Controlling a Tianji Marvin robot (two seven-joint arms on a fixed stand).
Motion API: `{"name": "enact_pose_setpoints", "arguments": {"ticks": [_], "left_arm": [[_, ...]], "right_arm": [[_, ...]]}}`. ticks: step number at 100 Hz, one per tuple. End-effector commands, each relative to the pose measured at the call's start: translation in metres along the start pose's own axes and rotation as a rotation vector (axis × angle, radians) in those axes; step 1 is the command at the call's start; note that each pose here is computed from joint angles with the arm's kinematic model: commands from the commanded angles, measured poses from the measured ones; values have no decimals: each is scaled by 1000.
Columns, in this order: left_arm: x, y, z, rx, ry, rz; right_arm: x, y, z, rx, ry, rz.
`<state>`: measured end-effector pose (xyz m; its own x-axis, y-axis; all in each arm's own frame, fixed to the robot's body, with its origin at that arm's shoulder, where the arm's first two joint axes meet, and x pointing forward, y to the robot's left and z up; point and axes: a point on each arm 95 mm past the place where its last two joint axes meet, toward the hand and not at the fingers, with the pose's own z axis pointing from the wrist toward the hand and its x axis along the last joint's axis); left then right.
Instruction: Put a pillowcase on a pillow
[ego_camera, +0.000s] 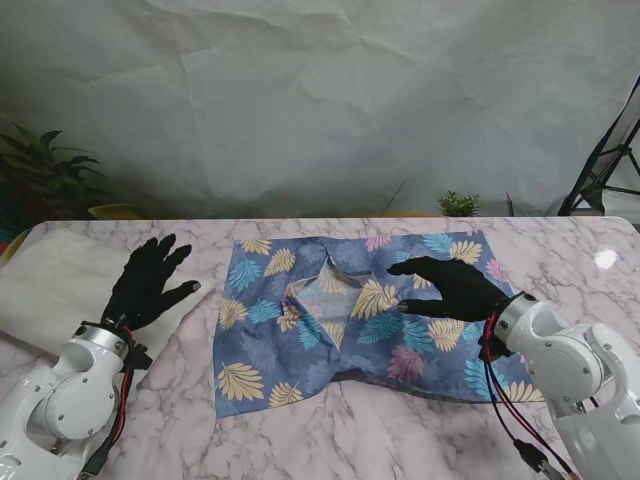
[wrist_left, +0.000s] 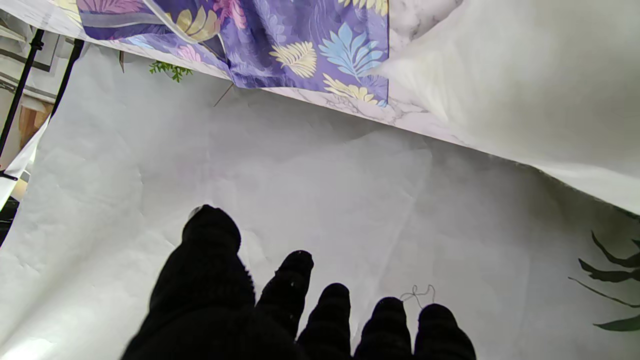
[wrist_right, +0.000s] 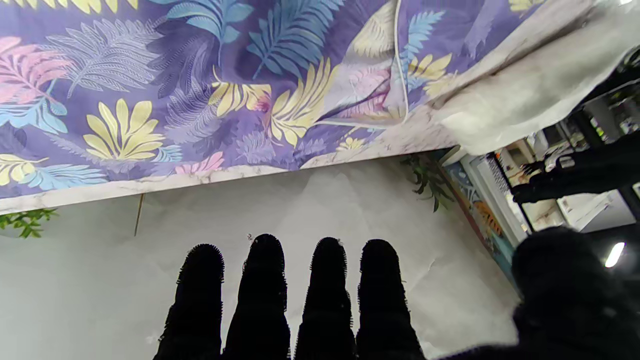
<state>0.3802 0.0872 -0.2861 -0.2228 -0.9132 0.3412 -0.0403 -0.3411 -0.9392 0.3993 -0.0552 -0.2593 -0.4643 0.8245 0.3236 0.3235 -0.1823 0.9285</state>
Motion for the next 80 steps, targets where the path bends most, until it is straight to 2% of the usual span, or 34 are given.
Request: {"name": "enact_pose_setpoints", "arguments": {"ticks": [1, 14, 40, 54, 80], "left_arm": [[3, 5, 3, -33, 4, -4], [6, 8, 7, -57, 15, -12], [10, 12, 11, -78, 27, -23], [11, 12, 11, -85, 27, -26], [11, 11, 9, -70, 23, -30]], "right_arm": [[-10, 4, 6, -1, 7, -30], [-22, 3, 27, -8, 63, -110], [-32, 5, 63, 69, 124, -298], [-29, 4, 84, 85, 143, -352], [-15, -9, 122, 109, 167, -372]]}}
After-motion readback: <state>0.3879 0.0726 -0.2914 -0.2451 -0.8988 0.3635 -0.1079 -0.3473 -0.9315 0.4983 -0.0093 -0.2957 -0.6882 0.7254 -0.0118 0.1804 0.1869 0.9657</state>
